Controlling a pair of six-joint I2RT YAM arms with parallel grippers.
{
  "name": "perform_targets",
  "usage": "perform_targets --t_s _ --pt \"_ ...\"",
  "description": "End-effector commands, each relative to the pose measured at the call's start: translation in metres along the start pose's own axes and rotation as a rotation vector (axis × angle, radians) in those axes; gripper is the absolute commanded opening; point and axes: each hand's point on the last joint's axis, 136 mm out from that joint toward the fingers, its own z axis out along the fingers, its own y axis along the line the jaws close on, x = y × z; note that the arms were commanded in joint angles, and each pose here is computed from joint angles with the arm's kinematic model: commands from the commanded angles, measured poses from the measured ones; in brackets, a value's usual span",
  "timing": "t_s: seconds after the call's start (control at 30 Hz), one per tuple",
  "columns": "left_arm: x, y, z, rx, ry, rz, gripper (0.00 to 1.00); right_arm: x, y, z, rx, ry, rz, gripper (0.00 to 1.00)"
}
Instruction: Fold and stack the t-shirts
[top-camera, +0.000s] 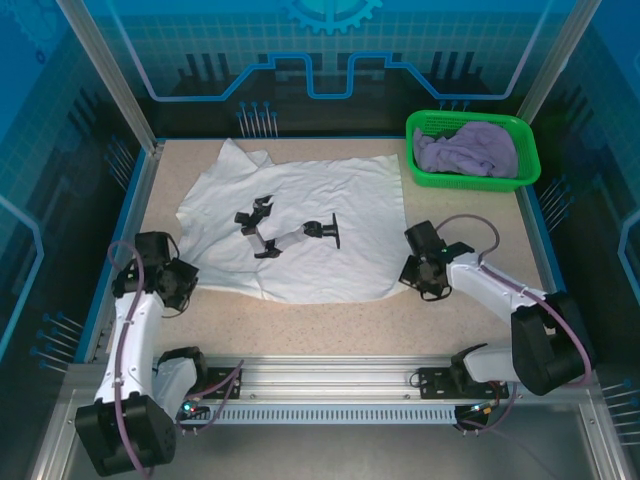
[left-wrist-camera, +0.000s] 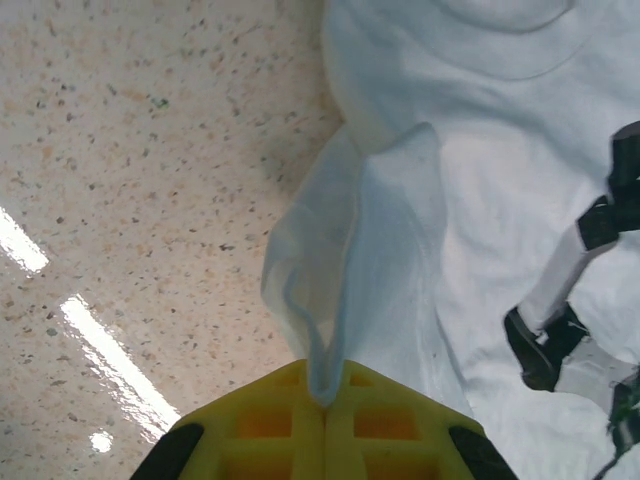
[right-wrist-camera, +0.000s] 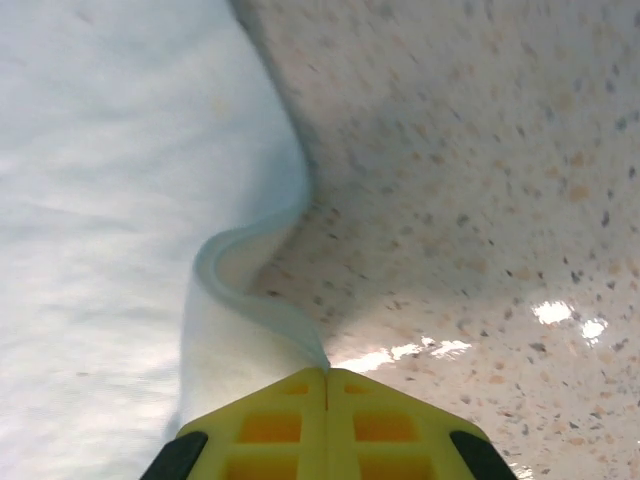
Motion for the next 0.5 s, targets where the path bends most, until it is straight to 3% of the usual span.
perform_targets --t_s 0.0,0.2,0.47 --pt "-0.01 -0.009 -0.011 -0.006 -0.012 0.025 0.0 -0.025 0.011 -0.023 -0.023 -0.055 -0.011 0.0" --pt "-0.026 -0.051 -0.011 0.056 0.026 0.052 0.01 -0.071 0.039 -0.04 -0.076 -0.09 -0.009 0.0" --pt "-0.052 -0.107 0.01 0.087 0.095 0.105 0.01 -0.118 0.066 -0.022 -0.071 -0.064 0.02 0.0"
